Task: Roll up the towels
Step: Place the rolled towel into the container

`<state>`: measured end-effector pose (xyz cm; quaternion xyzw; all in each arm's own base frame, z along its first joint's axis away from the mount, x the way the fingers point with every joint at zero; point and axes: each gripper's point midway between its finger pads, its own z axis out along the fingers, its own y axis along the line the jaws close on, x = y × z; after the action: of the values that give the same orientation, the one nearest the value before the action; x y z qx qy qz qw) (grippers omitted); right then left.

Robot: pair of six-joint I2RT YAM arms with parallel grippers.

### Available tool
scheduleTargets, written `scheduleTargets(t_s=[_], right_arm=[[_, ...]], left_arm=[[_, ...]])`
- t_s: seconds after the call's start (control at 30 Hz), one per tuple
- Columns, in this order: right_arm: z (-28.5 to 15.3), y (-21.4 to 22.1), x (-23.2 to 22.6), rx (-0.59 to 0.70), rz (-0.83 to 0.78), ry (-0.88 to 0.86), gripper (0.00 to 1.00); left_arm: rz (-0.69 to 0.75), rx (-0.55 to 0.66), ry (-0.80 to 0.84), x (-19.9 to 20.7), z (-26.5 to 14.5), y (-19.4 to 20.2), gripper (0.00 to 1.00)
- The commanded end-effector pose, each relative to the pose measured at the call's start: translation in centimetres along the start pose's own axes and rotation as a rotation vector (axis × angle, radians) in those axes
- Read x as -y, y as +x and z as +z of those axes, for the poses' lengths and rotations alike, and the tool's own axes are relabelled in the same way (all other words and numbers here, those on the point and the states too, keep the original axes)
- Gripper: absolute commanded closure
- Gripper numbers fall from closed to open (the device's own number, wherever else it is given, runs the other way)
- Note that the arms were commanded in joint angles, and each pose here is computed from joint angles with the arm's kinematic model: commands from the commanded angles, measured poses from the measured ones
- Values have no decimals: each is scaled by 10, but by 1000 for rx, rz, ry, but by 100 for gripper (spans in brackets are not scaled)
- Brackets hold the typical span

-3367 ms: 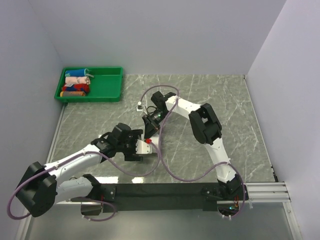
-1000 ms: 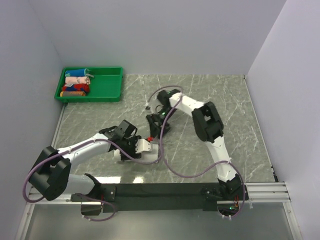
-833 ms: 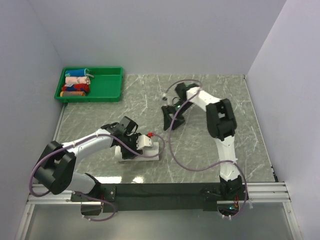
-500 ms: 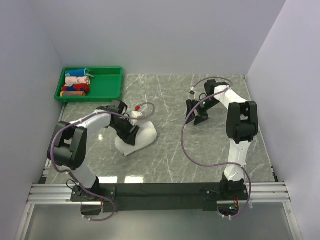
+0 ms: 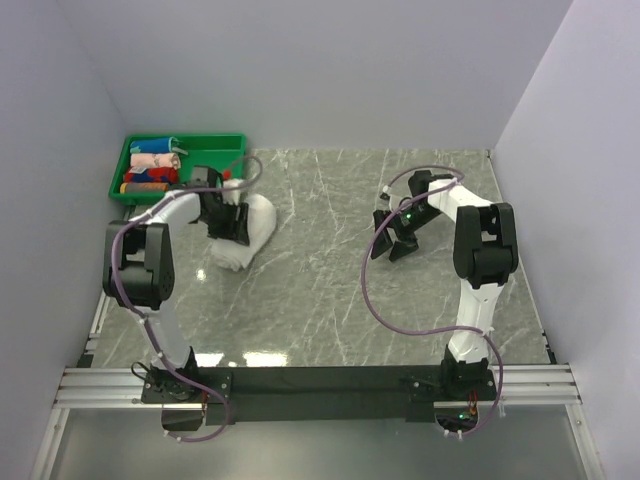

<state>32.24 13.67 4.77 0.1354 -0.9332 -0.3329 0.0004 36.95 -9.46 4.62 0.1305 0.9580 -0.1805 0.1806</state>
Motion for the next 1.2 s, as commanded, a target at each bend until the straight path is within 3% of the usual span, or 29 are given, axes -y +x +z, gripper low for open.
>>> scheduleTargets(t_s=[0.0, 0.1, 0.27, 0.4, 0.6, 0.8, 1.17], right_arm=[[-10, -4, -7, 40, -34, 6, 16], [-9, -1, -6, 36, -33, 9, 16], [-4, 5, -3, 17, -28, 2, 16], [0, 10, -2, 7, -23, -5, 16], [3, 14, -1, 2, -22, -6, 16], [4, 19, 1, -3, -17, 6, 16], [1, 23, 3, 0, -16, 31, 15]], left_arm=[[-58, 113, -83, -27, -32, -47, 100], [14, 210, -99, -23, -60, -79, 100], [12, 337, -69, -16, -102, -126, 100], [-43, 490, -132, -47, -140, -176, 100], [-157, 634, -181, -98, -152, -232, 100], [-279, 698, -204, -137, -129, -263, 100], [-478, 684, -305, -177, -68, -260, 100]])
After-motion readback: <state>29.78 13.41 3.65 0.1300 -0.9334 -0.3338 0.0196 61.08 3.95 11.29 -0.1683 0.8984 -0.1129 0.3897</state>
